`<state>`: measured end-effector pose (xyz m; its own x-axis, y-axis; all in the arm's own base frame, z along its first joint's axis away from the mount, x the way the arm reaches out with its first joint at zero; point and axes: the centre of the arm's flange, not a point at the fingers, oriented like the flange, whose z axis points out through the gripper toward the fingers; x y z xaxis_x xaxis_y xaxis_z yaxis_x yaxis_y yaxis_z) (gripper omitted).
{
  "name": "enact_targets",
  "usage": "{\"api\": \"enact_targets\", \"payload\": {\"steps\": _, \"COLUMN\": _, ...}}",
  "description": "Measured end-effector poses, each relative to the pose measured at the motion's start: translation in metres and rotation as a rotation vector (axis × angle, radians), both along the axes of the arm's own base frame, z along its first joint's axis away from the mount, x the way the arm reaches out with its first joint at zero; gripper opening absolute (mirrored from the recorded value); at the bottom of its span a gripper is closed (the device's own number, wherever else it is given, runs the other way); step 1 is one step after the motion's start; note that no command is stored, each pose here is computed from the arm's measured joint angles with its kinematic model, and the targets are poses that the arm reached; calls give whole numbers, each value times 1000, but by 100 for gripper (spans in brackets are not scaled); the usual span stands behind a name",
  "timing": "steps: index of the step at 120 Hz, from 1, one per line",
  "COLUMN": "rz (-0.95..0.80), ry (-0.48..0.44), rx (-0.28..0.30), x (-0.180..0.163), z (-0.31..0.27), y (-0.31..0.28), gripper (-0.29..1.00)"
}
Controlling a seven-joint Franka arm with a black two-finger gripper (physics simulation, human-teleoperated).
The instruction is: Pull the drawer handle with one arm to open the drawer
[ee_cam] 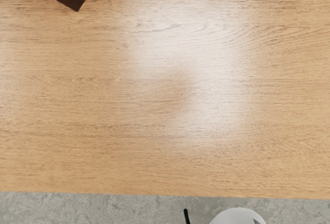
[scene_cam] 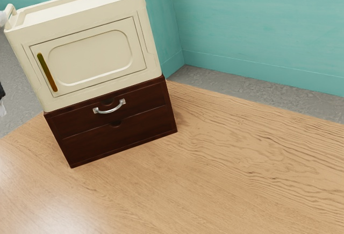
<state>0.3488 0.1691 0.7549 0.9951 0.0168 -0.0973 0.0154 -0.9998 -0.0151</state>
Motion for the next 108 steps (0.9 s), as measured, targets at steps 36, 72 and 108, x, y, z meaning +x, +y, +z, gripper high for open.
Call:
{"api": "enact_targets", "payload": {"steps": 36, "rz": -219, "ry": -183, "rx": 67, "x": 48, "z": 17, "y": -17, "gripper": 70}}
{"api": "enact_targets", "payload": {"steps": 72, "rz": -406, "ry": -135, "rx": 86, "x": 103, "z": -20, "y": -25, "gripper": 70}}
{"api": "enact_targets", "payload": {"steps": 108, "rz": -588, "ry": -113, "rx": 80, "x": 94, "z": -67, "y": -39, "gripper": 70}}
